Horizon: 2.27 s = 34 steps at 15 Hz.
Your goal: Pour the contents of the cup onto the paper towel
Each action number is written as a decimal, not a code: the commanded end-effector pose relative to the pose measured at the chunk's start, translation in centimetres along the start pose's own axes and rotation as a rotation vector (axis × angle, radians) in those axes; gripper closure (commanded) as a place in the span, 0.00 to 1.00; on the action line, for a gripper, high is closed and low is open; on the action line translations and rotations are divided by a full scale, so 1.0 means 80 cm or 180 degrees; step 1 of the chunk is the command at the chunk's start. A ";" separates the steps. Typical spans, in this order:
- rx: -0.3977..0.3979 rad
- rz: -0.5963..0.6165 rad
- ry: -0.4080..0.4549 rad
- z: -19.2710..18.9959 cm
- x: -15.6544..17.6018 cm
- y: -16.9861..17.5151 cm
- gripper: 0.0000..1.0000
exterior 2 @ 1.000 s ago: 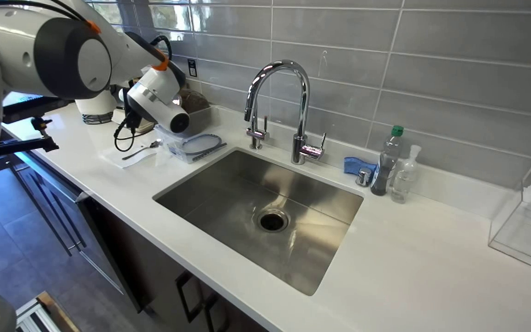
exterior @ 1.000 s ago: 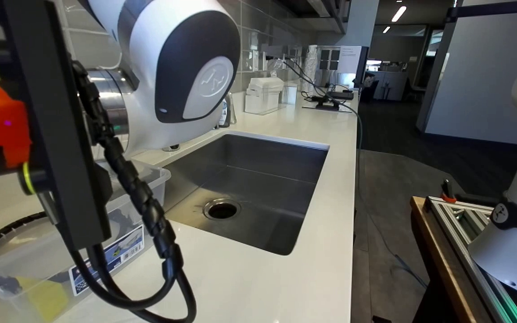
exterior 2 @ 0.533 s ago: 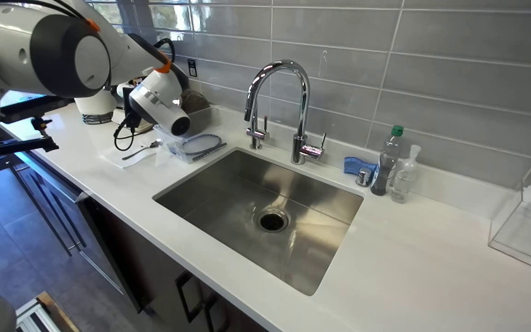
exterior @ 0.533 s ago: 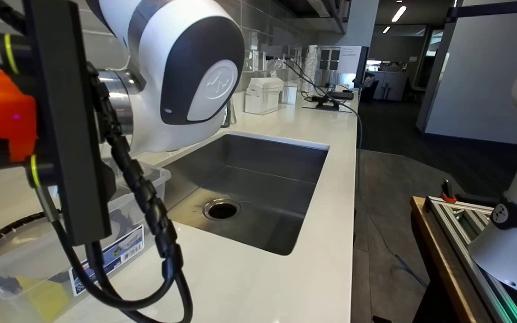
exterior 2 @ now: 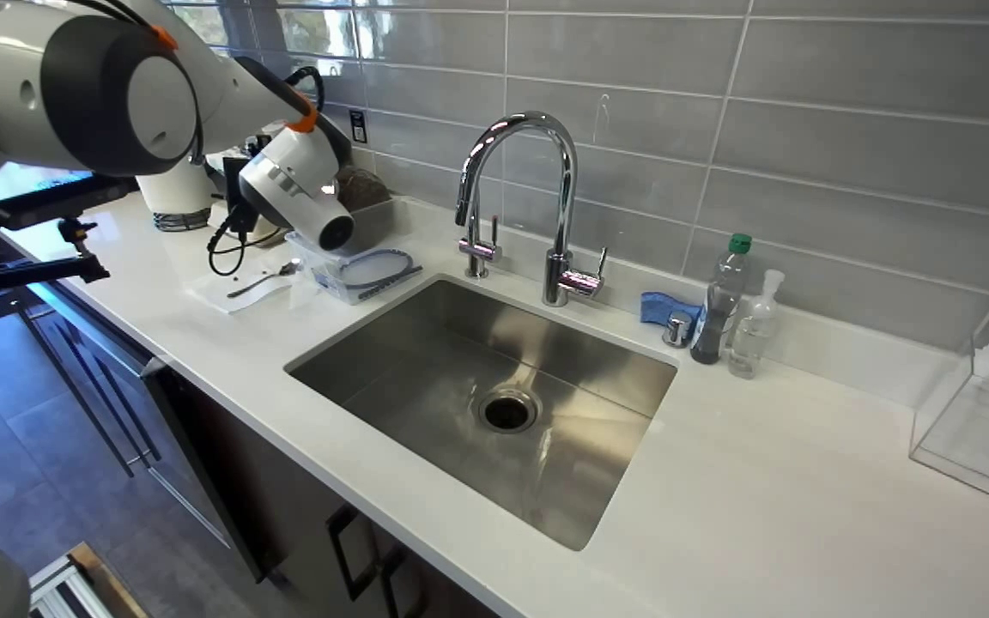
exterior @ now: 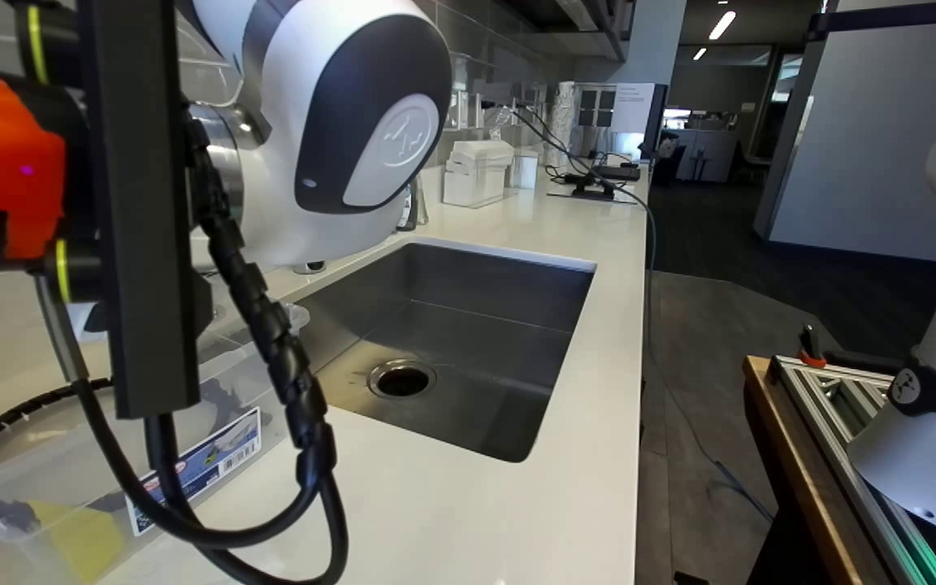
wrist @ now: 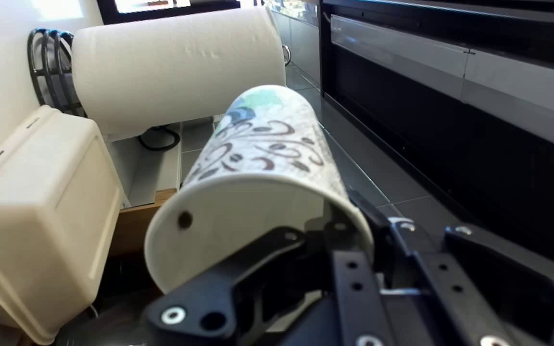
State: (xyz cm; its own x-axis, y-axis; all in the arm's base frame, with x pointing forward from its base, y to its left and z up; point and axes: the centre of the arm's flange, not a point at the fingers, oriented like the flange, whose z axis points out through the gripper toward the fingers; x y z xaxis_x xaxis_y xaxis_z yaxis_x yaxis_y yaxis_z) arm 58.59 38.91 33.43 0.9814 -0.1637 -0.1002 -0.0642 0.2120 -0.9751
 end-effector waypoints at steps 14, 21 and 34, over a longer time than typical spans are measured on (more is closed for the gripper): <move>0.0425 -0.0090 -0.0080 -0.010 -0.021 -0.007 0.98; 0.0136 0.0016 -0.0222 0.005 -0.018 -0.073 0.98; -0.1915 0.0160 0.0023 0.036 -0.068 -0.330 0.98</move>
State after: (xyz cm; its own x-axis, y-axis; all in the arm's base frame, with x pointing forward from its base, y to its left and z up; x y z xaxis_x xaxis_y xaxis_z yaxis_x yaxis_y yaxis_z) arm 54.39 38.06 57.83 0.9806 -0.1423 -0.1349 -0.1655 -0.2314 -0.9587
